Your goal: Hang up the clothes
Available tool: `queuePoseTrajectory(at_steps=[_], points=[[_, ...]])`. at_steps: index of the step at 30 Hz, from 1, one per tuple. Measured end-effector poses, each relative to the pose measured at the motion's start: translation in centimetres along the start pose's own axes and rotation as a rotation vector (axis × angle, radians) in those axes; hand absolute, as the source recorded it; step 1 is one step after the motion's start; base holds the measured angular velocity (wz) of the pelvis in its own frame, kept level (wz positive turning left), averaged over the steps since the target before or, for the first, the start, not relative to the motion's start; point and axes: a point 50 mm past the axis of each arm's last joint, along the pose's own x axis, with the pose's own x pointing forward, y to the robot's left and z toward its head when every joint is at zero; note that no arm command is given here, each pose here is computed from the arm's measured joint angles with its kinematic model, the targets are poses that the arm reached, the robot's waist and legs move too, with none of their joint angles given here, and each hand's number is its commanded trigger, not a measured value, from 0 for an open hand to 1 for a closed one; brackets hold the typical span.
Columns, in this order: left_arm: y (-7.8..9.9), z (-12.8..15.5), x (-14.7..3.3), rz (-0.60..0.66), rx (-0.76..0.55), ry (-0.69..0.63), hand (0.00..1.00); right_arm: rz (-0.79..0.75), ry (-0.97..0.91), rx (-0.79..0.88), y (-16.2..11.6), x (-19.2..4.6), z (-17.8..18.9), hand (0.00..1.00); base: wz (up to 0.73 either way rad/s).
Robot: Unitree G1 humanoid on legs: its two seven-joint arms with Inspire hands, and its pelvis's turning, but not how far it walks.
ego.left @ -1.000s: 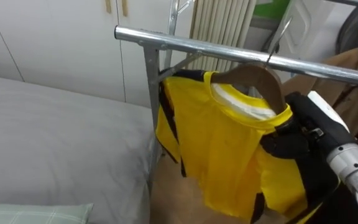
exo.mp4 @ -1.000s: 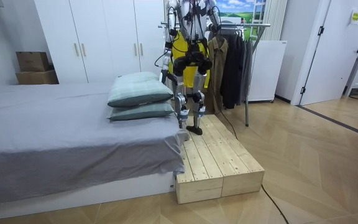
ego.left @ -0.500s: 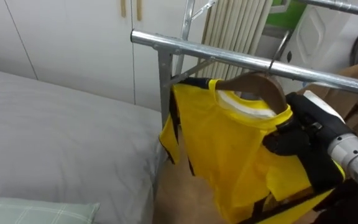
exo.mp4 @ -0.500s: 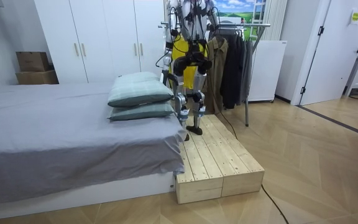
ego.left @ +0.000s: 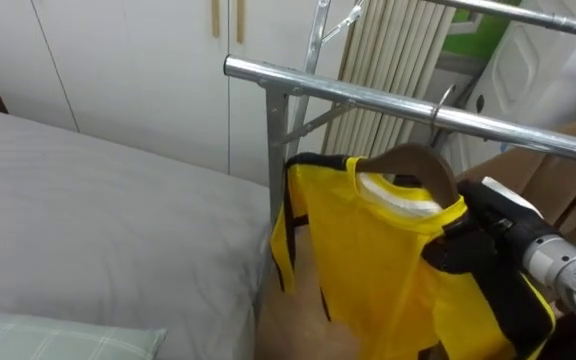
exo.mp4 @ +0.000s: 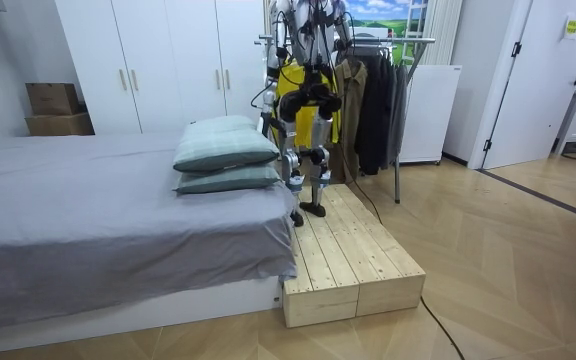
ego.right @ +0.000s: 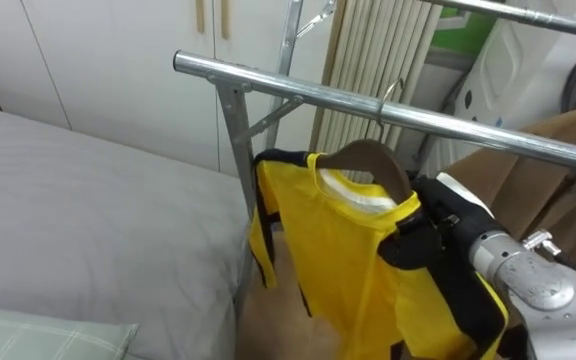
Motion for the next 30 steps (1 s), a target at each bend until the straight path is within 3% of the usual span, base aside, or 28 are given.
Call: queuePoseTrajectory(at_steps=[13,14,15,16,30], points=[[0.4,0.7,-0.1,0.017,0.021,-0.024,0.00,0.059,0.043,0.173,1.3,0.7,-2.7,1.00,0.02],[0.4,0.7,-0.1,0.018,0.021,-0.023,0.00,0.059,0.045,0.181,1.3,0.7,-3.0,0.95,0.00],[0.4,0.7,-0.1,0.018,0.021,-0.023,0.00,0.060,0.048,0.191,1.4,0.7,-3.2,0.66,0.00],[0.4,0.7,-0.1,0.018,0.021,-0.023,0.00,0.061,0.055,0.198,1.5,0.7,-3.4,0.00,0.00],[0.0,0.9,-0.1,0.016,0.059,-0.031,0.00,0.069,0.011,0.313,3.9,1.5,-4.4,0.00,0.01]])
